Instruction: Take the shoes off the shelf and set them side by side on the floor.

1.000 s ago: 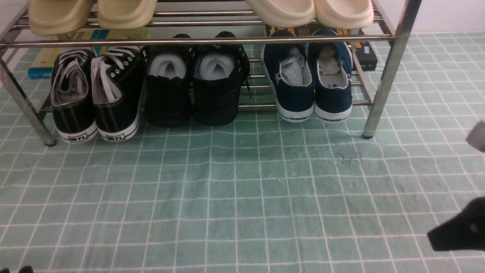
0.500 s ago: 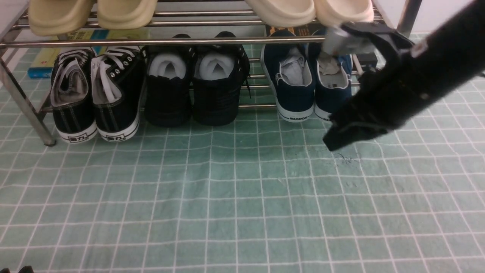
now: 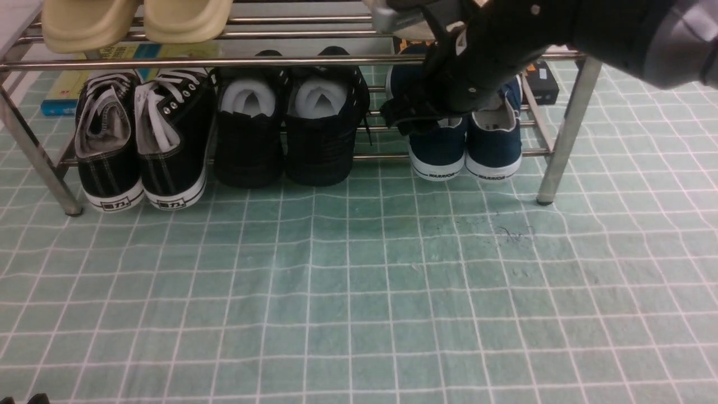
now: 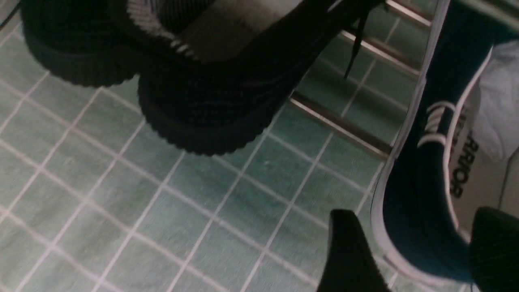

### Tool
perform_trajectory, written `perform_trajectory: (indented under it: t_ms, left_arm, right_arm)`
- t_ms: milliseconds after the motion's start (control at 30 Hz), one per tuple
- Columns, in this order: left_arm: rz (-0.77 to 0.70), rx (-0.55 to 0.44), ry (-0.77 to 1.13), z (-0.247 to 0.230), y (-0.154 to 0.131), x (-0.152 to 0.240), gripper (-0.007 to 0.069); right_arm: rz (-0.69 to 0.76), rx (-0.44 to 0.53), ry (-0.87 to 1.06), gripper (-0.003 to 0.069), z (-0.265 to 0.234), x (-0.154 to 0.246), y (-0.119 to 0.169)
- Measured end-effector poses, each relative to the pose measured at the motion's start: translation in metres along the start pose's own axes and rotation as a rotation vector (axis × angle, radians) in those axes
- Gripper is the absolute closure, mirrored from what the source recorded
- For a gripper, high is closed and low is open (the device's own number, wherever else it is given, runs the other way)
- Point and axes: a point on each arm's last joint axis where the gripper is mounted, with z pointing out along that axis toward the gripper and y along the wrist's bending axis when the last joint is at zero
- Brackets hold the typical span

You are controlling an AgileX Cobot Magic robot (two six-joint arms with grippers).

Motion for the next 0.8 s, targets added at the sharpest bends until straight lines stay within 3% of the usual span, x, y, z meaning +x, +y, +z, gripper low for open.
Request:
perform_trajectory:
  t_ms: [600,733,800]
  left_arm:
    - [0.0,0.0,0.0,0.0,0.0,0.0,0.0384]
    - [0.0,0.0,0.0,0.0,0.0,0.0,0.0384]
    - [0.0,0.0,0.0,0.0,0.0,0.0,0.0384]
  right_arm:
    - [0.078,0.163,-0.036,0.0252,0.071,0.015,-0.016]
    - [0.117,0.172,-0.041,0.0379,0.076,0.016,-0.017]
    - [0.131,0.172,-0.039,0.0561,0.074,0.016,-0.017]
